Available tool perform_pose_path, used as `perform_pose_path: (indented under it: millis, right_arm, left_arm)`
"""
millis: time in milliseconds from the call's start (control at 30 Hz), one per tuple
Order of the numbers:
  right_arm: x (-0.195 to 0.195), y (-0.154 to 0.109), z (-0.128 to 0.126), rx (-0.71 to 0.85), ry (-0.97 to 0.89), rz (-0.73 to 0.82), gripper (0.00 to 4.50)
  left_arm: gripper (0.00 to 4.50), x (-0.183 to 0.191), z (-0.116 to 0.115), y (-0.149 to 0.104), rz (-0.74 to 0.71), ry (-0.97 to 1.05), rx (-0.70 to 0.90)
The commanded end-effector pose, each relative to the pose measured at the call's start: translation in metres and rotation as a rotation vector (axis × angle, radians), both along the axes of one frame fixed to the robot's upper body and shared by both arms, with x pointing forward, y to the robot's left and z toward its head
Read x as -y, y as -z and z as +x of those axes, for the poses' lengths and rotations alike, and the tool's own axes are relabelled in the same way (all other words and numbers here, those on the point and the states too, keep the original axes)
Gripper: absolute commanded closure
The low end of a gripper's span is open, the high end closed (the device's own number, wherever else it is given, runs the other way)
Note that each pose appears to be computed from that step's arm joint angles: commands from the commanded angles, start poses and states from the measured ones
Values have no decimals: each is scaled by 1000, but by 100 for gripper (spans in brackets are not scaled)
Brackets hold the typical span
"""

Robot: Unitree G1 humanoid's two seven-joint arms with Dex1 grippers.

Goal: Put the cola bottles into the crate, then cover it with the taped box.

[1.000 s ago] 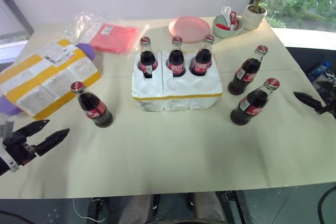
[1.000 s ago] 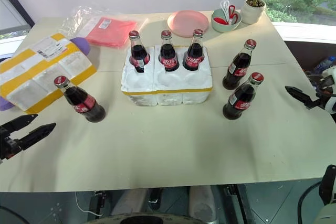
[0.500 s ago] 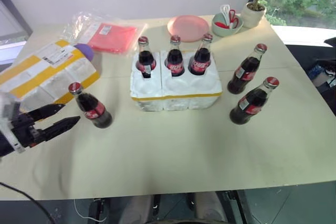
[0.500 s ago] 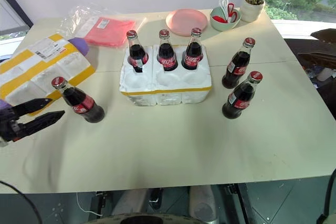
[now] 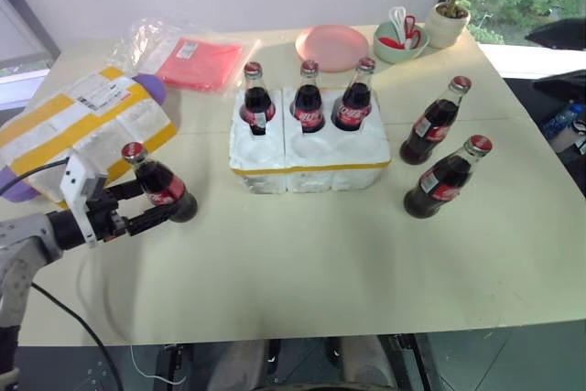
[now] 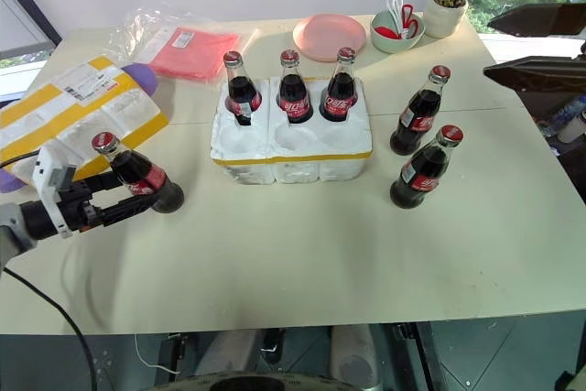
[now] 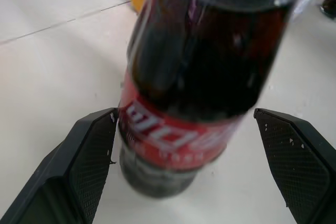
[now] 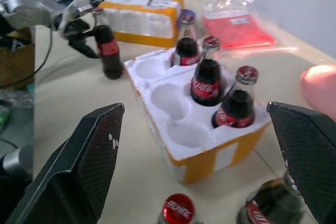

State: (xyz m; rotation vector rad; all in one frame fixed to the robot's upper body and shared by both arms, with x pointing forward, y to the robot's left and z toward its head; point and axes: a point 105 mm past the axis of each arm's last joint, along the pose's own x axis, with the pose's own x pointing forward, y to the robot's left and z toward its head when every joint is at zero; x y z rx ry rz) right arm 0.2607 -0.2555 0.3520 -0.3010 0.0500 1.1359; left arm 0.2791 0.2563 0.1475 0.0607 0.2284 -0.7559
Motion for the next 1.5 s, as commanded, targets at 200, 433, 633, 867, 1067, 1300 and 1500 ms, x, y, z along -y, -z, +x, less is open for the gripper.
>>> perform_pose_path:
  millis: [200,433,633,867,1067,1300,1500]
  right_arm:
    - [-18,-9,-15,54,-55,-1,0]
    - [-24,-8,-16,64,-62,8,0]
    - [-25,-4,-15,63,-48,14,0]
    - [-22,1,-13,62,-1,42,0]
    - [-21,6,-20,60,28,72,0]
    - [-15,7,-27,67,105,114,0]
    - [-14,14,-31,60,135,143,0]
  left_arm:
    - [17,3,14,-10,-3,3,62]
    - [172,7,7,-28,-26,75,38]
    - [172,28,4,-90,-86,248,73]
    - [172,65,24,-162,-146,436,203]
    - [172,100,49,-162,-154,550,213]
    - [172,123,71,-124,-20,614,193]
    - [172,136,78,-118,-15,624,228]
